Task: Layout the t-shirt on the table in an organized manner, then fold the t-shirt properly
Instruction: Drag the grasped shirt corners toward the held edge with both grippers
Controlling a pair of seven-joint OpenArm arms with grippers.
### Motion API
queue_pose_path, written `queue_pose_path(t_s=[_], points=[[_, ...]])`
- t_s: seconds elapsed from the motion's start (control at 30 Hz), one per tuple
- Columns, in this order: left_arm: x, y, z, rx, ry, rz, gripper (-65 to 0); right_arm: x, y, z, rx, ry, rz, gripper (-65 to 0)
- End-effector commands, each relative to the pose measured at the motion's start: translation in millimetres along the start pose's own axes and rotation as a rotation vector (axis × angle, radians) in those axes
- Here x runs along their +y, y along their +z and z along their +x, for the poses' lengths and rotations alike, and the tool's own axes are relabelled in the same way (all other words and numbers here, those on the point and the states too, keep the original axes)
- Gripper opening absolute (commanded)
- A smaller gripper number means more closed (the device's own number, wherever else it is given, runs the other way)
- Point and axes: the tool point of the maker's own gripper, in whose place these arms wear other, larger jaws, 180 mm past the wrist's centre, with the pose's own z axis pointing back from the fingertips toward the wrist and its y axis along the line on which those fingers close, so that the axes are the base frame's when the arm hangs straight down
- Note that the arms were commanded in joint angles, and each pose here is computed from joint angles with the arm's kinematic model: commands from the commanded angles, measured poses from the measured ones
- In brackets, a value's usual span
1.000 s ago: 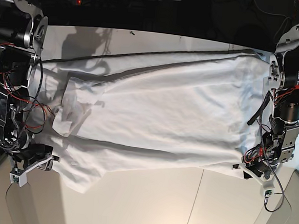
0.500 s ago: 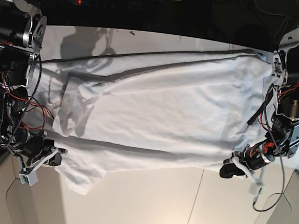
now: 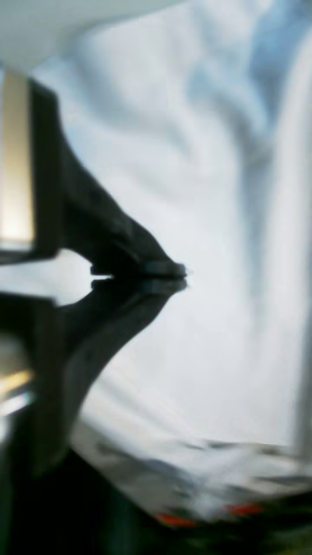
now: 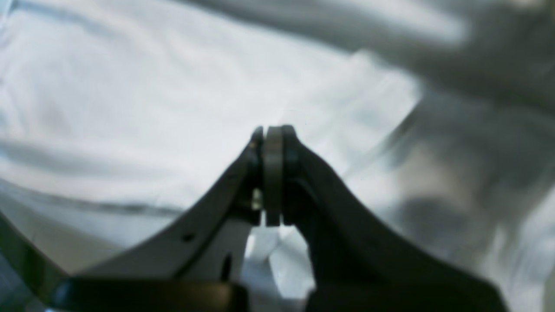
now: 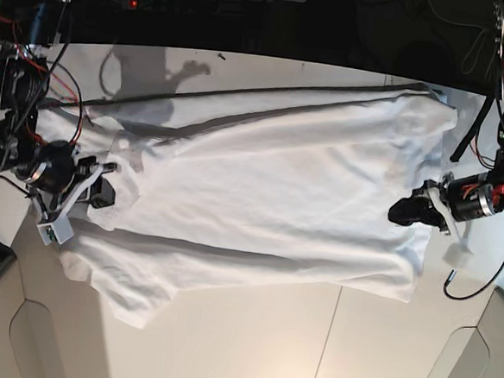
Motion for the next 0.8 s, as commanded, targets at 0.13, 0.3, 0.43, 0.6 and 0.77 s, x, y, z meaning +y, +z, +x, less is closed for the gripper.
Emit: queue_pose_path(t_s=[0.13,0.3,0.43,0.6,0.77], points=[[-21,11,-32,0.076,-0.068,-0.023,-65.0,-31,16,-45,0.04,-0.036,-0.134,-65.0],[-15,15,-72,0.13,-0.048,0.013,-65.0,-45,23,-90,0.095,-0.095,-0.212,-65.0],[-19,12,-76,0.137,-0.039,0.003,-65.0,-32,23,-108,0.145,-0.143,-0.155,-65.0],[-18,14,-84,0.186,-0.042,0.009,-65.0,-18,27,-137,0.225,-0.193,-0.106,-65.0],[-13,15,-88,0.21,-0.062,0.033,-65.0,-11,32,-158,0.283,-0.215,-0.089,-65.0]])
